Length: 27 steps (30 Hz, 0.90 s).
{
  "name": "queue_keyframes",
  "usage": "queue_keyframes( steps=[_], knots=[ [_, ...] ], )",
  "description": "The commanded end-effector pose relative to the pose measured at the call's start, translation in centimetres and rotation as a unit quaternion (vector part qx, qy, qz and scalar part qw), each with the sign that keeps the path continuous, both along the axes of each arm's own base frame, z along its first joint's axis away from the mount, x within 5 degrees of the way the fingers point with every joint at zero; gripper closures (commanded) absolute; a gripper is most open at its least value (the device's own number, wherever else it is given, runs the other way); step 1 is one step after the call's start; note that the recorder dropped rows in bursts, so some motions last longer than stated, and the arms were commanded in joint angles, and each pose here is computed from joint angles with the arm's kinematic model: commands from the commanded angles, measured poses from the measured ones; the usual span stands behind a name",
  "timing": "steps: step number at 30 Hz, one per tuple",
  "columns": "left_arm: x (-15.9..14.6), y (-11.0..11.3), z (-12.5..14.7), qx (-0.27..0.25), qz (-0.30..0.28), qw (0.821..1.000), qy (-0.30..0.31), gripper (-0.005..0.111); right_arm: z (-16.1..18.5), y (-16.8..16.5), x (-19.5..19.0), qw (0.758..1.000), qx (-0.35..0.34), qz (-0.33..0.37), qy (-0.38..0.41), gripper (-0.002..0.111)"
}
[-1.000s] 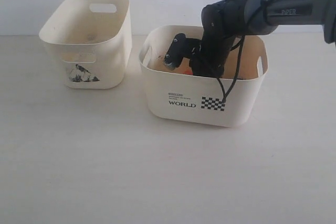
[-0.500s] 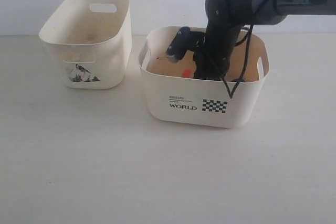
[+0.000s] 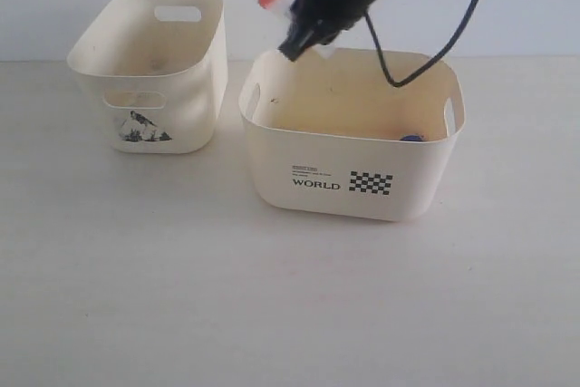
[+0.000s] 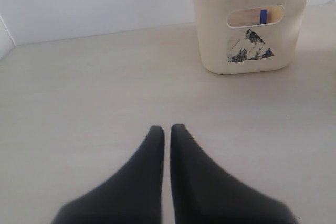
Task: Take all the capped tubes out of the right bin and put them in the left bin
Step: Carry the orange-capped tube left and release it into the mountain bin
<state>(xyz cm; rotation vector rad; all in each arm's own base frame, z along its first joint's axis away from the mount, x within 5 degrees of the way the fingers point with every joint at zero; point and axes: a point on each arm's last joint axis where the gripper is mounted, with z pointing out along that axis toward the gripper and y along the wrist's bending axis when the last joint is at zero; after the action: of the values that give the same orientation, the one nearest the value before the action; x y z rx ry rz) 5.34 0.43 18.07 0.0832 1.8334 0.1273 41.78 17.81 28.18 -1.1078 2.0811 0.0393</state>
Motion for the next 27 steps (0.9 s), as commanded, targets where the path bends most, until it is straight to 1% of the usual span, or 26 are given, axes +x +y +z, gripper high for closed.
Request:
queue_keyframes(
  steps=[1,2,3,4,5,6,8,9,12,14,15,16,17,18,19,20,21,22,23,24,26,27],
  knots=[
    [0.0,0.0,0.2,-0.008,0.000,1.000,-0.006,0.102,0.5,6.9,-2.1,0.994,0.061,0.079,-0.055,0.109],
    [0.0,0.0,0.2,-0.008,0.000,1.000,-0.006,0.102,0.4,9.1,-2.6,0.990,0.092,0.073,-0.079,0.109],
    [0.0,0.0,0.2,-0.008,0.000,1.000,-0.006,0.102,0.5,9.9,-2.7,0.987,0.109,0.067,-0.097,0.109],
    [0.0,0.0,0.2,-0.008,0.000,1.000,-0.006,0.102,0.3,11.5,-2.6,0.978,0.151,0.047,-0.135,0.109],
    [0.0,0.0,0.2,-0.008,0.000,1.000,-0.006,0.102,0.3,12.0,-2.5,0.971,0.180,0.029,-0.152,0.109],
    [0.0,0.0,0.2,-0.008,0.000,1.000,-0.006,0.102,-0.1,12.7,-2.0,0.959,0.226,-0.001,-0.170,0.109],
    [0.0,0.0,0.2,-0.008,0.000,1.000,-0.006,0.102,-1.8,13.1,-1.1,0.952,0.244,-0.022,-0.183,0.109],
    [0.0,0.0,0.2,-0.008,0.000,1.000,-0.006,0.102,-2.9,13.4,-0.7,0.953,0.245,-0.026,-0.175,0.109],
    [0.0,0.0,0.2,-0.008,0.000,1.000,-0.006,0.102,-4.1,14.3,0.4,0.950,0.263,-0.038,-0.163,0.109],
    [0.0,0.0,0.2,-0.008,0.000,1.000,-0.006,0.102,-3.9,14.8,1.1,0.945,0.273,-0.038,-0.177,0.107],
    [0.0,0.0,0.2,-0.008,0.000,1.000,-0.006,0.102,-3.6,15.0,1.3,0.944,0.276,-0.036,-0.179,0.101],
    [0.0,0.0,0.2,-0.008,0.000,1.000,-0.006,0.102,-3.6,15.1,1.5,0.944,0.276,-0.035,-0.177,0.091],
    [0.0,0.0,0.2,-0.008,0.000,1.000,-0.006,0.102,-3.6,15.2,1.5,0.944,0.276,-0.034,-0.176,0.076],
    [0.0,0.0,0.2,-0.008,0.000,1.000,-0.006,0.102,-3.6,15.2,1.5,0.944,0.277,-0.035,-0.174,0.065],
    [0.0,0.0,0.2,-0.008,0.000,1.000,-0.006,0.102,-3.6,15.2,1.5,0.944,0.278,-0.036,-0.174,0.048],
    [0.0,0.0,0.2,-0.008,0.000,1.000,-0.006,0.102,-3.5,15.2,1.5,0.942,0.284,-0.039,-0.173,0.036],
    [0.0,0.0,0.2,-0.008,0.000,1.000,-0.006,0.102,-3.5,15.2,1.5,0.942,0.287,-0.041,-0.172,0.039],
    [0.0,0.0,0.2,-0.008,0.000,1.000,-0.006,0.102,-3.4,15.2,1.5,0.940,0.295,-0.046,-0.166,0.057],
    [0.0,0.0,0.2,-0.008,0.000,1.000,-0.006,0.102,-3.0,15.1,1.3,0.939,0.303,-0.048,-0.158,0.090],
    [0.0,0.0,0.2,-0.008,0.000,1.000,-0.006,0.102,-2.8,15.1,1.3,0.940,0.300,-0.047,-0.155,0.106],
    [0.0,0.0,0.2,-0.008,0.000,1.000,-0.006,0.102,-1.5,14.8,0.6,0.948,0.288,-0.036,-0.131,0.107],
    [0.0,0.0,0.2,-0.008,0.000,1.000,-0.006,0.102,-0.4,14.5,-0.4,0.961,0.255,-0.011,-0.103,0.109]
  ],
)
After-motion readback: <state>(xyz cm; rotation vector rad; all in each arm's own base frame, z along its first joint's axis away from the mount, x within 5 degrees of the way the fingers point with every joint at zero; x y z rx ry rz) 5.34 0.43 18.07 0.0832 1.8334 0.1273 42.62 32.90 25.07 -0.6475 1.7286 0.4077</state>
